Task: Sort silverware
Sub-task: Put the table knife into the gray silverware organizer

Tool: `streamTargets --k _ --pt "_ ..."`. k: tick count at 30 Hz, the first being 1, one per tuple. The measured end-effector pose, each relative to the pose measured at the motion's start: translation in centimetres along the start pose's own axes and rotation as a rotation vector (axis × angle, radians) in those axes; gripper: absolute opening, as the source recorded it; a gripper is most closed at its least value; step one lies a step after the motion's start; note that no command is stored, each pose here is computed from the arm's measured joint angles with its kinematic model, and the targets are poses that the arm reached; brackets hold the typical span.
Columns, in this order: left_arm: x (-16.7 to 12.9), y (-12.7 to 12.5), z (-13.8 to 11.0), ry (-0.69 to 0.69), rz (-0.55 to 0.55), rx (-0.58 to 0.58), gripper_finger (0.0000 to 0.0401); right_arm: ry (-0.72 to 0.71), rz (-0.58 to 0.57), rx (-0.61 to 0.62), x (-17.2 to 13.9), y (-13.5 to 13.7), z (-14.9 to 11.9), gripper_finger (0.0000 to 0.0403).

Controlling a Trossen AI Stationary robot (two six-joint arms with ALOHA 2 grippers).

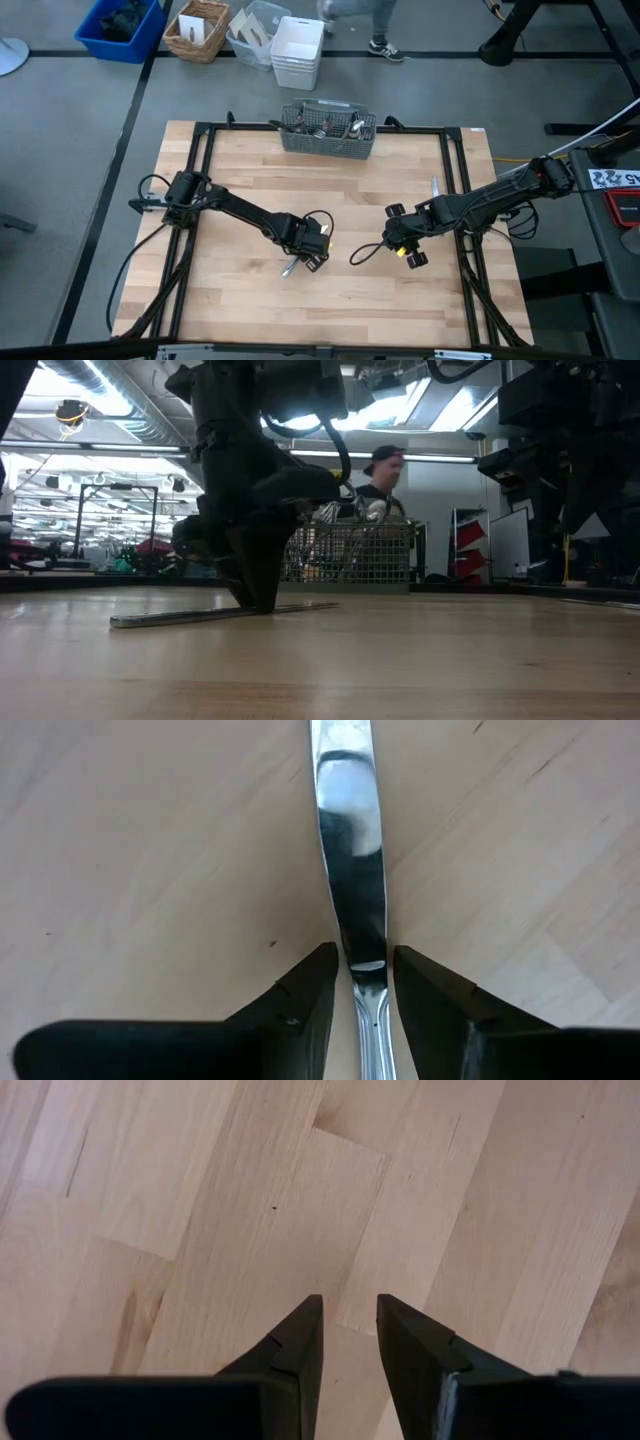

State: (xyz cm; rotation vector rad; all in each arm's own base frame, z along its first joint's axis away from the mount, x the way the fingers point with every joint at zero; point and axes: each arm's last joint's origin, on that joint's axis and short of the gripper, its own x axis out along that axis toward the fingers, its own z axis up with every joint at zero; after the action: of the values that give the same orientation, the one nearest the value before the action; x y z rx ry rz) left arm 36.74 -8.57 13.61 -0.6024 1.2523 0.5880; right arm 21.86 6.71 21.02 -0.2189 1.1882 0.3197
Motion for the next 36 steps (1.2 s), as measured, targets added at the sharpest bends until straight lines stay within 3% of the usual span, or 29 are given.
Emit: streamTargets --k 5,16,26,31,36 --pt "0.1 0.23 0.23 0.041 -0.016 -0.038 0.0093 0.0 0.0 0.0 0.0 0.0 0.0 0.0099" --pt "0.24 0.35 0.31 0.055 -0.02 -0.041 0.0003 -0.001 0.0 0.0 0.0 0.0 0.01 0.0099" --pt "0.28 -0.04 0.51 0.032 -0.061 0.014 0.0002 -0.001 0.0 0.0 0.0 0.0 0.01 0.0099" --pt "0.23 -0.08 0.54 0.027 -0.069 0.118 0.0003 -0.001 0.0 0.0 0.0 0.0 0.01 0.0099" --pt "0.27 0.08 0.77 0.055 -0.089 0.12 0.0004 -0.001 0.0 0.0 0.0 0.0 0.01 0.0099"
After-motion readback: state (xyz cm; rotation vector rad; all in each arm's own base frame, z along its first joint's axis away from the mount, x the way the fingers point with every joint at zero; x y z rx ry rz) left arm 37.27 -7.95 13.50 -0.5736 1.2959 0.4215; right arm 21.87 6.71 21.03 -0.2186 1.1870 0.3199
